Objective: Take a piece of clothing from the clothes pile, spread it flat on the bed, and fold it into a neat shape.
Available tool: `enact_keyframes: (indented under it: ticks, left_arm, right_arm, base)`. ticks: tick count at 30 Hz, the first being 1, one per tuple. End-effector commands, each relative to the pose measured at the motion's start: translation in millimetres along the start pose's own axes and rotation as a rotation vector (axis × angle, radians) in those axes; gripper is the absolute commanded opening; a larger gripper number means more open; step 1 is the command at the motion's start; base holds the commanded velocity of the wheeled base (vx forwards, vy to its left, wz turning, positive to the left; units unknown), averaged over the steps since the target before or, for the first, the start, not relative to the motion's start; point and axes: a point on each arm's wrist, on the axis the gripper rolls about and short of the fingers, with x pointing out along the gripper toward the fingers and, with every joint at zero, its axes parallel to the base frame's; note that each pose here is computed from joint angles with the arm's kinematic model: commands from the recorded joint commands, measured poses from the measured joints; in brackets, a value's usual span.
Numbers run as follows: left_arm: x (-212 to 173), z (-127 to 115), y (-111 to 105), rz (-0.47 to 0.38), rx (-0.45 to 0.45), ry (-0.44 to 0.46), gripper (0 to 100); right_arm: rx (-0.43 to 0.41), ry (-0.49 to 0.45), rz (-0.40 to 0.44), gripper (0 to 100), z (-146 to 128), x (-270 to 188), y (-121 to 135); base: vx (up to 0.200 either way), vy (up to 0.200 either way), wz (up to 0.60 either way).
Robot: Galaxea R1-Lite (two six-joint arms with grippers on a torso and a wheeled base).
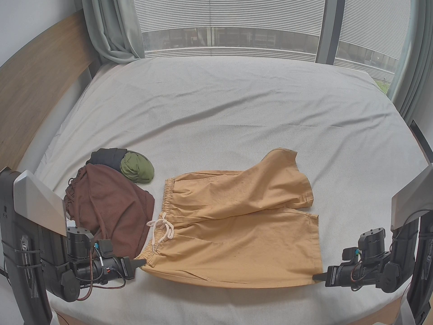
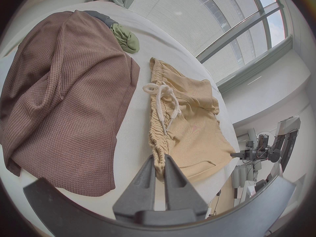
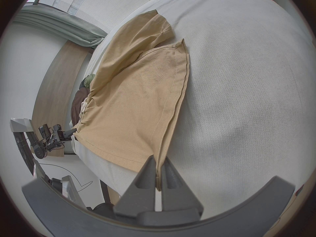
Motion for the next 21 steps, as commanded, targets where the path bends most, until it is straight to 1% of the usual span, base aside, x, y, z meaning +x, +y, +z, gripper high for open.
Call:
enact_keyframes:
  ticks: [1, 9, 10, 11, 13, 15, 19, 21]
  left_arm:
    - [2, -2, 2, 0.003, -0.005, 0.012, 0]
    - [3, -3, 2, 0.008, -0.009, 0.014, 0]
    - [3, -3, 2, 0.008, -0.009, 0.014, 100]
    - [3, -4, 2, 0.008, -0.009, 0.017, 100]
    - [2, -4, 2, 0.006, -0.01, 0.017, 100]
    - [2, -3, 2, 0.003, -0.011, 0.013, 100]
    - [2, 4, 0, -0.007, 0.0, -0.016, 100]
    - [0, 14, -5, -0.023, 0.019, -0.065, 100]
  right_arm:
    - [-0.004, -0.008, 0.005, 0, 1, 1, 0]
    - [-0.01, -0.021, 0.011, 0, -2, 1, -1]
    - [-0.01, -0.021, 0.011, 0, -2, 1, -1]
    - [-0.009, -0.017, 0.009, 100, -3, 3, -2]
    - [-0.007, -0.015, 0.007, 100, -4, 4, -4]
    - [-0.017, -0.044, 0.019, 100, -1, 5, -3]
    - [-0.034, -0.141, 0.042, 100, 14, 5, -3]
    - [-0.037, -0.209, 0.058, 100, 31, 12, -4]
  base:
    - [0.0, 0.0, 0.0]
    - [0.0, 0.0, 0.0]
    - [0.0, 0.0, 0.0]
    - [0.0, 0.0, 0.0]
    - [0.0, 0.0, 0.0]
    - [0.0, 0.0, 0.0]
    - [0.0, 0.0, 0.0]
    - [0.0, 0.0, 0.0]
